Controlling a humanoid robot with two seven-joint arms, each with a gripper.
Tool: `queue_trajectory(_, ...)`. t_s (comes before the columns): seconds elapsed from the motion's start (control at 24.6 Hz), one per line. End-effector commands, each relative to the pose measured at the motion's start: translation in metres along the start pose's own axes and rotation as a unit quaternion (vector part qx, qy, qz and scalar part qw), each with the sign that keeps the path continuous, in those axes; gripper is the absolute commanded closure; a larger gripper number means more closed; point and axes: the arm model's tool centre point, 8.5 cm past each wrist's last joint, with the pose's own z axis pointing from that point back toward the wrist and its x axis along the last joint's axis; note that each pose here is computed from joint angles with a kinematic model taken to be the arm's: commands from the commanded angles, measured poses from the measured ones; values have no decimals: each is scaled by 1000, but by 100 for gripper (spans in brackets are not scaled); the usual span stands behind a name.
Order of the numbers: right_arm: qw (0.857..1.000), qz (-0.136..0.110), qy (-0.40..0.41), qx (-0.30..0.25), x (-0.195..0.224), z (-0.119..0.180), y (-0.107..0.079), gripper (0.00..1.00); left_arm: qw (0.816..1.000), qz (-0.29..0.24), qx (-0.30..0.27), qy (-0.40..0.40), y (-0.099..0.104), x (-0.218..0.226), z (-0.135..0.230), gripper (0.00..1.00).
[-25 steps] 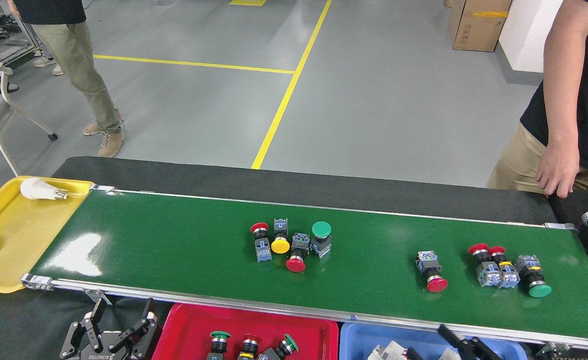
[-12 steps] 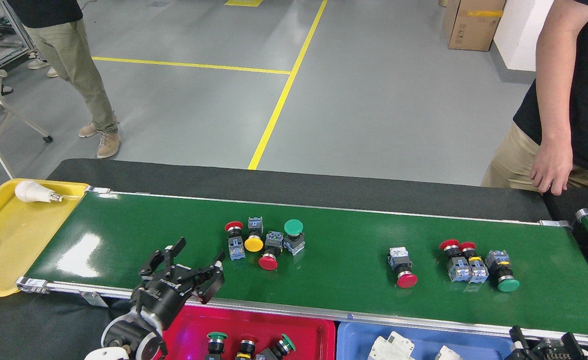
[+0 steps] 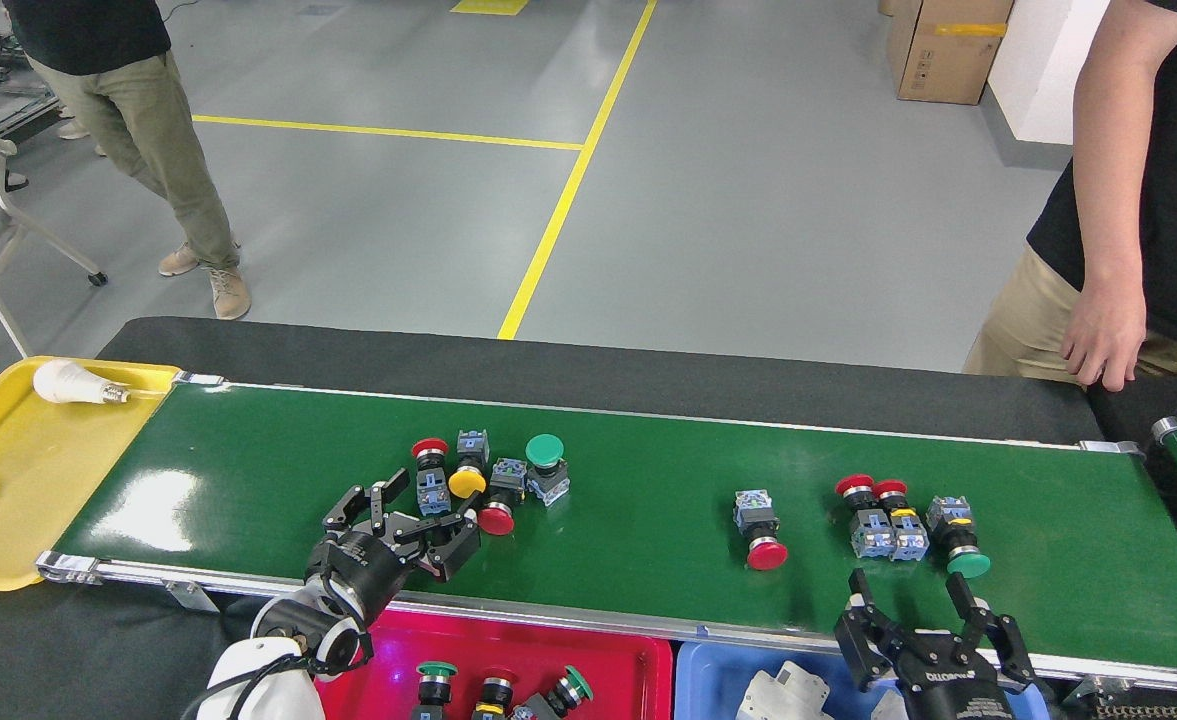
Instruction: Pick switch part from conveyor to tray
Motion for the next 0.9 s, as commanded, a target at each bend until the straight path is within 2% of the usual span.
queue_trajectory(0.0,1000,13,6,-11,5,-9,-9,0,1000,3,14,26,15,-4,-9,1)
queue_trajectory(0.24,1000,19,2,-9,23,-30,-10,0,995,22,6,98,21,-15,-23,2)
queue_trajectory(0.28,1000,19,1,-7,24,-33,-9,0,993,26,7,114,23,-18,-25,7)
queue_trajectory(0.33,1000,19,0,-5,26,-36,-8,0,991,27,6,128,24,-21,-26,26)
queue_trajectory(0.37,1000,20,-5,-1,31,-38,-5,0,990,29,7,135,25,-23,-26,56)
queue_trajectory(0.45,1000,22,-12,3,36,-41,-3,0,990,26,7,136,25,-25,-25,83)
queue_trajectory(0.49,1000,23,-16,6,40,-44,-1,0,991,25,6,135,25,-26,-25,89)
queue_trajectory(0.73,999,24,-29,19,52,-50,7,0,994,20,14,107,27,-23,-21,89)
queue_trajectory(0.85,999,22,-30,26,54,-51,12,0,995,16,66,71,55,-16,-11,89)
